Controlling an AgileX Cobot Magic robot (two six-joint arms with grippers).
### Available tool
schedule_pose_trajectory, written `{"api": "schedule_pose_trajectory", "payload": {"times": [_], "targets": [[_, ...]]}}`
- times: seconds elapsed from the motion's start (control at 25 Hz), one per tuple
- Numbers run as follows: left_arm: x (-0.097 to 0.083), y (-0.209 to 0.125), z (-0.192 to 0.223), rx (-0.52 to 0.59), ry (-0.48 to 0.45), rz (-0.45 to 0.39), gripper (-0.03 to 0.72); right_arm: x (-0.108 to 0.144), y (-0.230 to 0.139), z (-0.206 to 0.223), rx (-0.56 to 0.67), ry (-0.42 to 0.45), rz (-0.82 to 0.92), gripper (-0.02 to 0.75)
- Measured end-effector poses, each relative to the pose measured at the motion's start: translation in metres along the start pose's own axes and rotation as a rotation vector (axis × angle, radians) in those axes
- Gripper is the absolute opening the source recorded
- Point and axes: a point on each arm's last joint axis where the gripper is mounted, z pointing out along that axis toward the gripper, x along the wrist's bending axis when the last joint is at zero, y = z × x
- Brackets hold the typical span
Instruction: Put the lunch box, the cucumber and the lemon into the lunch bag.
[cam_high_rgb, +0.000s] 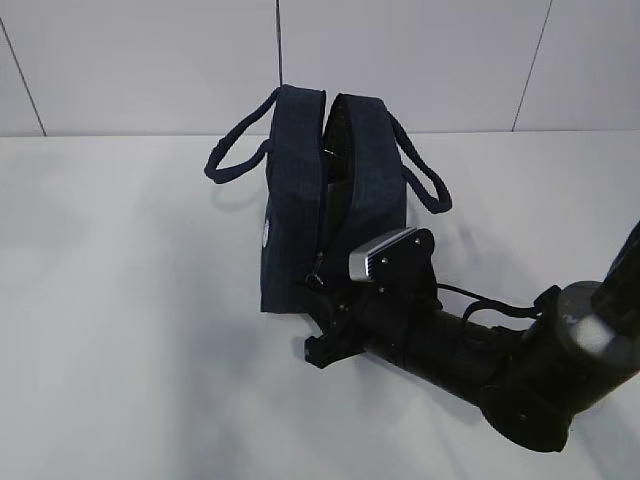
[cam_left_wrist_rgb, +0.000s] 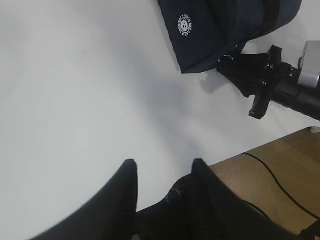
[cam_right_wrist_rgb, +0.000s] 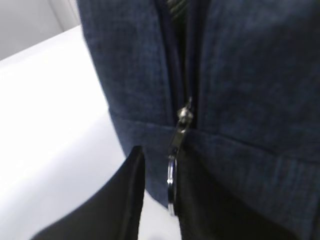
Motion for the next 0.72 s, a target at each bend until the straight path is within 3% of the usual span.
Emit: {"api": "schedule_pose_trajectory", "payload": {"times": [0.56, 0.72], "targets": [[0.0000, 0.0000, 0.0000, 0.000, 0.000, 0.000, 0.239, 0.0006, -0.0012, 0.0000, 0.013, 0.007, -0.004, 0.168], [0.0000, 0.0000, 0.0000, 0.000, 0.000, 0.000, 0.239, 0.0002, -0.0014, 0.0000, 0.016, 0.002, -0.001, 0.121]]}}
